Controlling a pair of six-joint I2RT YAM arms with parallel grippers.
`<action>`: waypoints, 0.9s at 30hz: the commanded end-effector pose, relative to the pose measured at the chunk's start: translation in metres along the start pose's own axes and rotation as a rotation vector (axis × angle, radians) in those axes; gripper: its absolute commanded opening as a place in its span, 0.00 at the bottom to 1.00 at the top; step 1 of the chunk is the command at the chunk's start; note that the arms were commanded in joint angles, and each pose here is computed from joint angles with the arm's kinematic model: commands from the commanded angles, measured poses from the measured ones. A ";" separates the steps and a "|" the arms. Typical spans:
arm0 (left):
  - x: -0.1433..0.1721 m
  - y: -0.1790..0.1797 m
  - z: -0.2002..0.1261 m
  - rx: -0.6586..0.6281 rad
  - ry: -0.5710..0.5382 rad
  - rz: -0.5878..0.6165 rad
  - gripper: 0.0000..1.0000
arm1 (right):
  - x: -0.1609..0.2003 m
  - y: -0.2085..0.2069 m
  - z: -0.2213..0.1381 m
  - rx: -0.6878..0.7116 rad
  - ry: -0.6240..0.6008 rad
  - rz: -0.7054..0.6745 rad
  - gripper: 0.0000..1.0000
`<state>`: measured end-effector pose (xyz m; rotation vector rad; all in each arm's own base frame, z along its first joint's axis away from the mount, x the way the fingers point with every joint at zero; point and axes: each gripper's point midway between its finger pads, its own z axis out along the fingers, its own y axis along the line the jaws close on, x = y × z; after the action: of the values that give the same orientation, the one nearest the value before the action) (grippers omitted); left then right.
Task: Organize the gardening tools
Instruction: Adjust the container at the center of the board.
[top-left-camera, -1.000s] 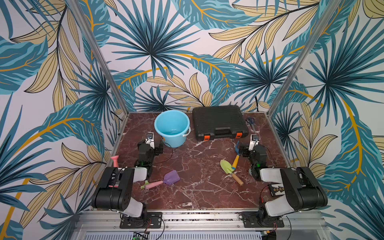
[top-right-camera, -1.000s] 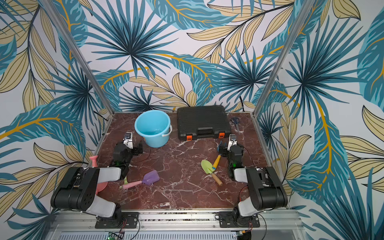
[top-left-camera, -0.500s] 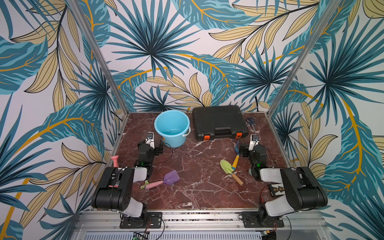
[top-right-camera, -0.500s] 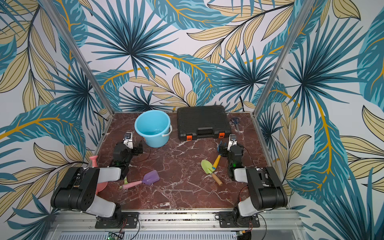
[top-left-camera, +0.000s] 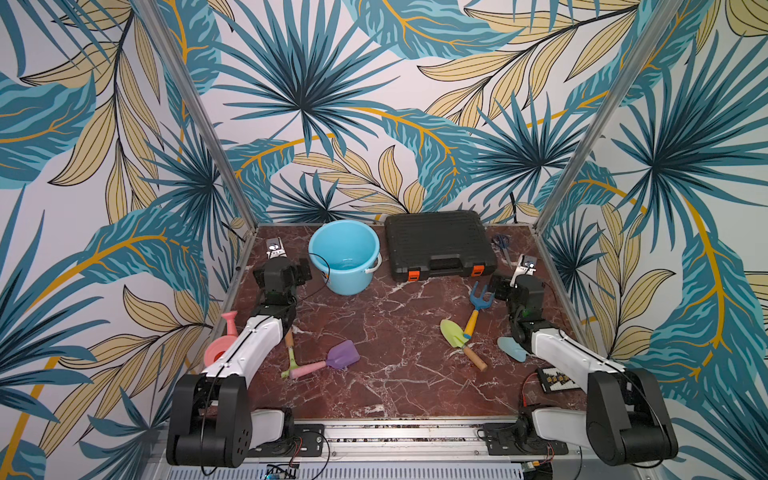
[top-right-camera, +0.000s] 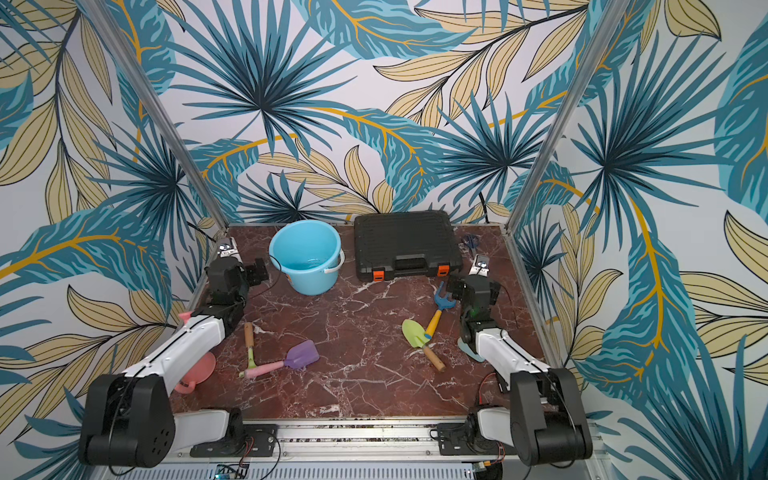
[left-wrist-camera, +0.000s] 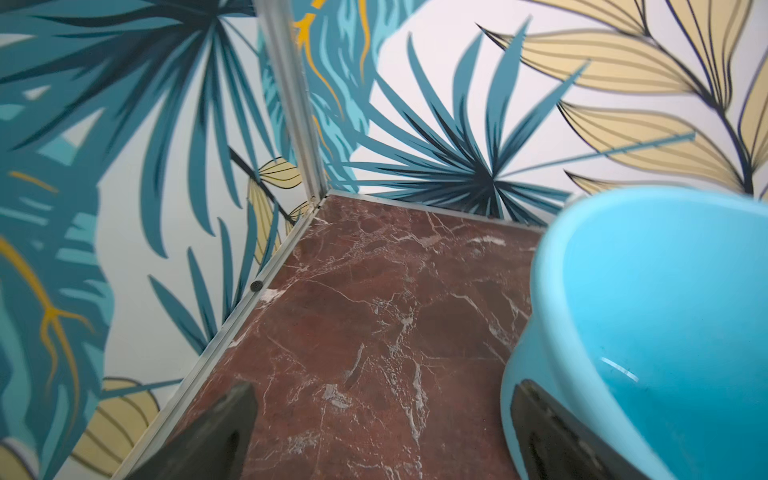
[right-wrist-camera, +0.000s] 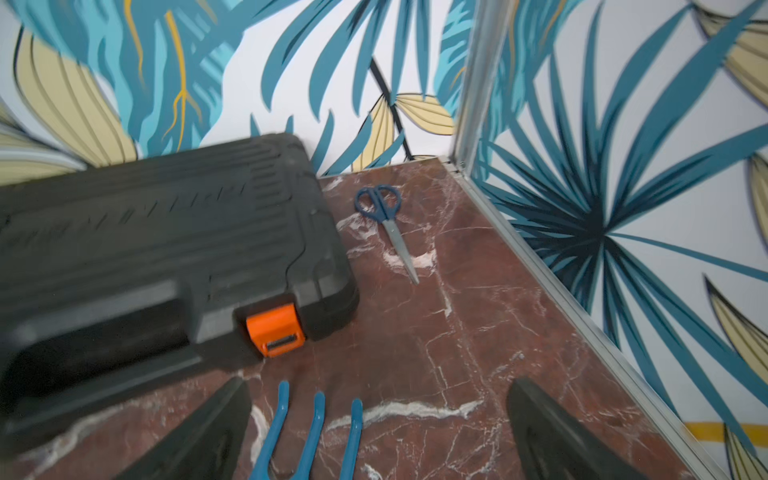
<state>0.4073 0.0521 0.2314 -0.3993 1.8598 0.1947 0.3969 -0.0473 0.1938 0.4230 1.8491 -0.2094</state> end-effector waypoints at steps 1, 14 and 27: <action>0.037 0.032 -0.019 -0.142 0.255 -0.070 1.00 | 0.006 -0.019 -0.012 0.129 0.178 0.120 1.00; -0.026 -0.058 -0.032 0.256 0.388 -0.231 0.81 | -0.020 0.052 -0.016 -0.154 0.335 0.147 0.99; 0.026 -0.135 0.005 0.381 0.625 -0.240 0.48 | -0.013 0.076 -0.030 -0.190 0.361 0.087 1.00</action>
<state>0.4472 -0.0579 0.1944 -0.4642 2.3992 -0.4139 0.4076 0.0262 0.2207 0.4309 2.1544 0.1098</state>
